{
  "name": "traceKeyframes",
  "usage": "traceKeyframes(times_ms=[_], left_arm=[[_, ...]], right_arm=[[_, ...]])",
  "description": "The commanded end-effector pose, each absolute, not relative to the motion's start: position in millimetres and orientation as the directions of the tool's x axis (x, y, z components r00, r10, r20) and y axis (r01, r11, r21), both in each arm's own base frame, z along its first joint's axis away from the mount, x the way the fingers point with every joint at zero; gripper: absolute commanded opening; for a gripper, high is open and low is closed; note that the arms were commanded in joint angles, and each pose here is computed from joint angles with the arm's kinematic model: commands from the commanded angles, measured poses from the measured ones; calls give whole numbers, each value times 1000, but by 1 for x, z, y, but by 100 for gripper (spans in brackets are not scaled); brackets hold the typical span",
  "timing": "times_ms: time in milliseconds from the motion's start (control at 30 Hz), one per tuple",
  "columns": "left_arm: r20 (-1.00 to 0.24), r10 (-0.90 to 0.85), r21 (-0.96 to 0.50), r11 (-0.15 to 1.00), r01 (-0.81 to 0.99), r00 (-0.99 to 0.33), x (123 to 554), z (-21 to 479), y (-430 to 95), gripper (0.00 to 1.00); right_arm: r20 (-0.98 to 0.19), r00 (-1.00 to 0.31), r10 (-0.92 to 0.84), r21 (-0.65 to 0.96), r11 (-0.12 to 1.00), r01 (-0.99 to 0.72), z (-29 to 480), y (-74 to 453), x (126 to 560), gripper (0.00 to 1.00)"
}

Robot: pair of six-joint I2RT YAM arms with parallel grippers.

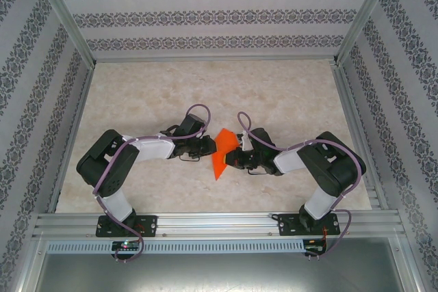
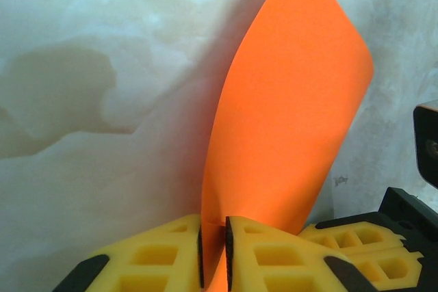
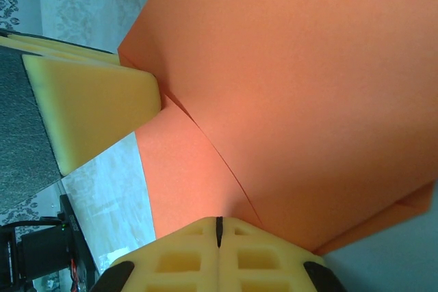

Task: Fold a paper plane with a square sheet of paper (pick it up from the middle)
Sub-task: Fold the wing for the fifth time at the center of the table.

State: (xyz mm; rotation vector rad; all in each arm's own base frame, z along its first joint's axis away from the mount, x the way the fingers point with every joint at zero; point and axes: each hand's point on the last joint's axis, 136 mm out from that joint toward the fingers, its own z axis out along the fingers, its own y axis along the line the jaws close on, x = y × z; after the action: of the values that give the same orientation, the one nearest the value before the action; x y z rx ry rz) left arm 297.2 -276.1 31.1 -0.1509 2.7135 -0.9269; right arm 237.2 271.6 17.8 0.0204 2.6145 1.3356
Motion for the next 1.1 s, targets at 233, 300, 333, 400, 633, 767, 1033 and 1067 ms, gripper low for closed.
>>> traceKeyframes(times_ms=[233,300,333,400,633,767,1033,1067], left_arm=[[-247,-112,-596,801,60,-962,291,44,-283,2],[-249,-110,-590,805,61,-962,291,42,-282,1],[-248,-110,-586,808,59,-962,290,42,-281,1],[-250,-107,-583,810,61,-962,290,40,-281,0],[-250,-94,-587,806,74,-964,289,40,-287,0],[-251,-86,-585,807,80,-964,288,39,-289,0],[-270,-93,-578,812,84,-958,288,43,-285,0],[-269,-91,-586,806,88,-959,287,44,-286,0]], right_arm=[[-123,-984,130,725,689,0,-2,248,227,0],[-125,-983,135,720,694,4,-1,246,227,0],[-126,-982,138,717,697,6,-1,245,226,0],[-129,-981,145,712,702,11,0,243,225,0],[-116,-976,183,711,702,47,3,241,228,0],[-99,-974,203,689,720,80,-2,237,228,0],[-73,-966,248,661,738,139,-9,227,226,0],[-71,-965,253,658,739,146,-10,226,226,0]])
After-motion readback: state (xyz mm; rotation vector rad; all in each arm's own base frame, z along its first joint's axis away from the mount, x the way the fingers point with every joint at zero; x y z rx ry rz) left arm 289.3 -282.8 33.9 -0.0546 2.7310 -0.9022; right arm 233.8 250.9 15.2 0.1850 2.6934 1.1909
